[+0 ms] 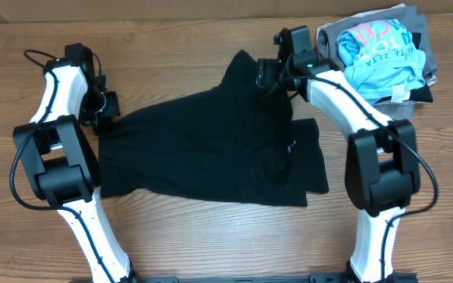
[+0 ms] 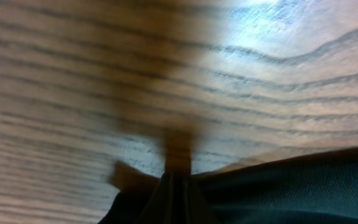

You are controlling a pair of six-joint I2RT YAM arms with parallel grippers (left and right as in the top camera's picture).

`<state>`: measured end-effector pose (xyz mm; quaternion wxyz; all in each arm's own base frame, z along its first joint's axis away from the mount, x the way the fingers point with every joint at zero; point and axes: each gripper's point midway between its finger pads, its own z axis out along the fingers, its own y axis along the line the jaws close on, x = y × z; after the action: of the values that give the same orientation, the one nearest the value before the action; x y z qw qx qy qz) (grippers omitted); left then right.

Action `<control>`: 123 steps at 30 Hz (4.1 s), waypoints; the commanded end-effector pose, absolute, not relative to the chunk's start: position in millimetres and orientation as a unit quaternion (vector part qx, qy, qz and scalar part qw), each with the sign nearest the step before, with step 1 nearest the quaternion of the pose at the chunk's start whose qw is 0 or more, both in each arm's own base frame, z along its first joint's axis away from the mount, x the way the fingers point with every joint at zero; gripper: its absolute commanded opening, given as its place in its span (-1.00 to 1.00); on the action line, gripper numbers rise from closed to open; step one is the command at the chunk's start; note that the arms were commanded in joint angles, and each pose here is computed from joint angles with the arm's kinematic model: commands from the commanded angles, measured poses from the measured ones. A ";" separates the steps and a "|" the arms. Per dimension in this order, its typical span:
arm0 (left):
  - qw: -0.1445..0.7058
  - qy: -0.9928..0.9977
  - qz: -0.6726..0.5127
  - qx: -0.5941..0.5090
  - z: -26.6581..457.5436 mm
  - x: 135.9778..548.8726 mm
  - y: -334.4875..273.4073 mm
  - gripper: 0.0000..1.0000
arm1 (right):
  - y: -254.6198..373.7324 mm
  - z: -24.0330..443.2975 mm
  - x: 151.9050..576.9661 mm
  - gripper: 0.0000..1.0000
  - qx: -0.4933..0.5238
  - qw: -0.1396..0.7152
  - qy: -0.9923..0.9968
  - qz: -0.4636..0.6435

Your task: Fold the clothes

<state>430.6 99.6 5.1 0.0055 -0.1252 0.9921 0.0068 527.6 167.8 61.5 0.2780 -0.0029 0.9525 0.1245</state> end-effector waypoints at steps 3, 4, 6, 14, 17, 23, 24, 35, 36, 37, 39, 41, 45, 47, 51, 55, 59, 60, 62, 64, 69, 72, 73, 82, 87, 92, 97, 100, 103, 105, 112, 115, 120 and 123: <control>0.015 0.989 0.018 -0.145 16.7 432.1 106.8 -0.92 | 162.1 37.6 536.4 0.30 0.006 0.277 0.956 0.095; 0.016 0.989 0.018 -0.145 16.7 432.4 106.9 -0.92 | 160.8 31.4 537.0 0.30 0.007 0.275 0.957 0.090; 0.016 0.989 0.018 -0.145 16.7 432.4 107.0 -0.92 | 159.2 21.9 538.3 0.30 0.008 0.273 0.958 0.084; 0.014 0.989 0.018 -0.145 16.7 431.5 106.7 -0.91 | 161.9 9.9 554.2 0.30 0.010 0.299 0.950 0.087; 0.013 0.989 0.018 -0.145 16.7 431.2 106.6 -0.92 | 162.7 17.1 563.6 0.30 0.012 0.322 0.942 0.088; 0.014 0.989 0.018 -0.144 16.7 431.6 106.3 -0.92 | 167.0 20.8 567.5 0.18 0.011 0.333 0.938 0.093; 0.014 0.989 0.018 -0.144 16.7 431.6 106.3 -0.92 | 168.8 20.6 566.8 0.04 0.010 0.333 0.938 0.094; 0.014 0.989 0.028 -0.145 16.8 431.2 110.3 -0.92 | 176.6 17.4 550.2 -0.93 -0.001 0.297 0.952 0.081; 0.014 0.989 0.031 -0.145 16.9 431.1 111.4 -0.92 | 173.8 22.1 549.8 -0.93 0.003 0.291 0.953 0.078; 0.014 0.989 0.032 -0.144 16.9 431.2 111.4 -0.92 | 171.0 29.7 550.0 -0.93 0.006 0.288 0.955 0.075; 0.015 0.989 0.032 -0.145 16.9 431.4 111.4 -0.92 | 163.6 49.6 551.7 -0.93 0.012 0.285 0.956 0.066; 0.017 0.989 0.032 -0.145 17.0 432.6 111.9 -0.92 | 158.5 75.9 551.8 -0.93 0.016 0.284 0.957 0.062; 0.024 0.989 0.032 -0.145 17.1 435.9 112.6 -0.92 | 168.1 112.8 549.8 -0.92 -0.020 0.284 0.956 0.077; 0.026 0.989 0.032 -0.145 17.2 436.8 112.7 -0.92 | 182.3 117.5 549.6 -0.80 -0.048 0.288 0.951 0.099; 0.027 0.989 0.032 -0.145 17.2 437.2 112.8 -0.92 | 211.4 114.0 554.4 0.56 -0.089 0.309 0.941 0.108; 0.026 0.989 0.032 -0.145 17.2 436.7 112.5 -0.92 | 233.0 99.4 564.4 0.86 -0.103 0.337 0.932 0.083; 0.023 0.989 0.032 -0.145 17.1 435.5 112.2 -0.92 | 237.2 77.2 576.3 0.87 -0.098 0.353 0.929 0.060; 0.023 0.989 0.032 -0.145 17.1 435.3 112.0 -0.92 | 236.0 69.4 580.1 0.87 -0.095 0.356 0.928 0.053; 0.023 0.989 0.032 -0.145 17.1 435.3 111.8 -0.92 | 231.5 54.6 587.1 0.86 -0.088 0.360 0.928 0.041; 0.023 0.989 0.032 -0.145 17.1 435.2 111.8 -0.92 | 226.3 42.8 592.2 0.86 -0.082 0.363 0.928 0.031; 0.024 0.989 0.032 -0.145 17.1 436.0 112.0 -0.92 | 211.7 21.0 605.6 0.85 -0.064 0.371 0.926 0.022; 0.027 0.989 0.032 -0.145 17.2 437.1 112.3 -0.92 | 207.0 18.2 611.0 0.77 -0.054 0.377 0.924 0.024; 0.028 0.989 0.032 -0.145 17.2 437.7 112.5 -0.92 | 205.9 18.2 612.1 0.68 -0.047 0.379 0.924 0.027; 0.048 0.988 0.034 -0.146 21.6 447.6 115.9 -0.92 | 204.9 50.0 619.9 -0.88 -0.041 0.386 0.921 0.030; 0.059 0.986 0.036 -0.149 38.7 455.3 120.0 -0.92 | 202.7 96.0 618.9 -0.93 -0.042 0.382 0.923 0.028; 0.069 0.986 0.037 -0.150 72.3 462.1 122.4 -0.92 | 192.3 138.6 600.0 -0.93 -0.045 0.349 0.936 0.026; 0.058 0.986 0.037 -0.149 102.9 454.9 121.1 -0.92 | 181.6 157.0 548.6 -0.92 -0.038 0.256 0.965 0.039; 0.045 0.987 0.036 -0.149 112.6 447.0 119.2 -0.92 | 173.6 168.7 513.4 -0.92 -0.009 0.196 0.979 0.062; 0.027 0.988 0.034 -0.149 114.3 438.1 117.0 -0.92 | 165.6 179.6 488.0 -0.92 0.011 0.156 0.985 0.076; 0.014 0.988 0.033 -0.148 113.9 431.6 115.5 -0.92 | 153.7 184.1 474.1 -0.92 0.041 0.137 0.988 0.060; -0.040 0.987 0.063 -0.146 115.2 404.7 121.3 -0.92 | 150.4 180.6 437.1 -0.92 0.069 0.073 0.994 0.035; -0.059 0.985 0.074 -0.144 114.0 395.7 123.7 -0.91 | 163.3 181.5 431.4 -0.92 0.069 0.076 0.994 0.030; -0.092 0.983 0.072 -0.141 107.8 381.2 120.7 -0.91 | 177.0 176.6 419.3 -0.92 0.081 0.065 0.994 0.022; -0.102 0.982 0.071 -0.143 104.8 376.5 119.6 -0.91 | 168.5 182.0 413.6 -0.92 0.100 0.078 0.992 -0.008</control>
<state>383.4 110.1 100.0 -0.1004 -0.1319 0.9846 0.0549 417.6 182.4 152.7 0.0376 0.0652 0.9971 0.0094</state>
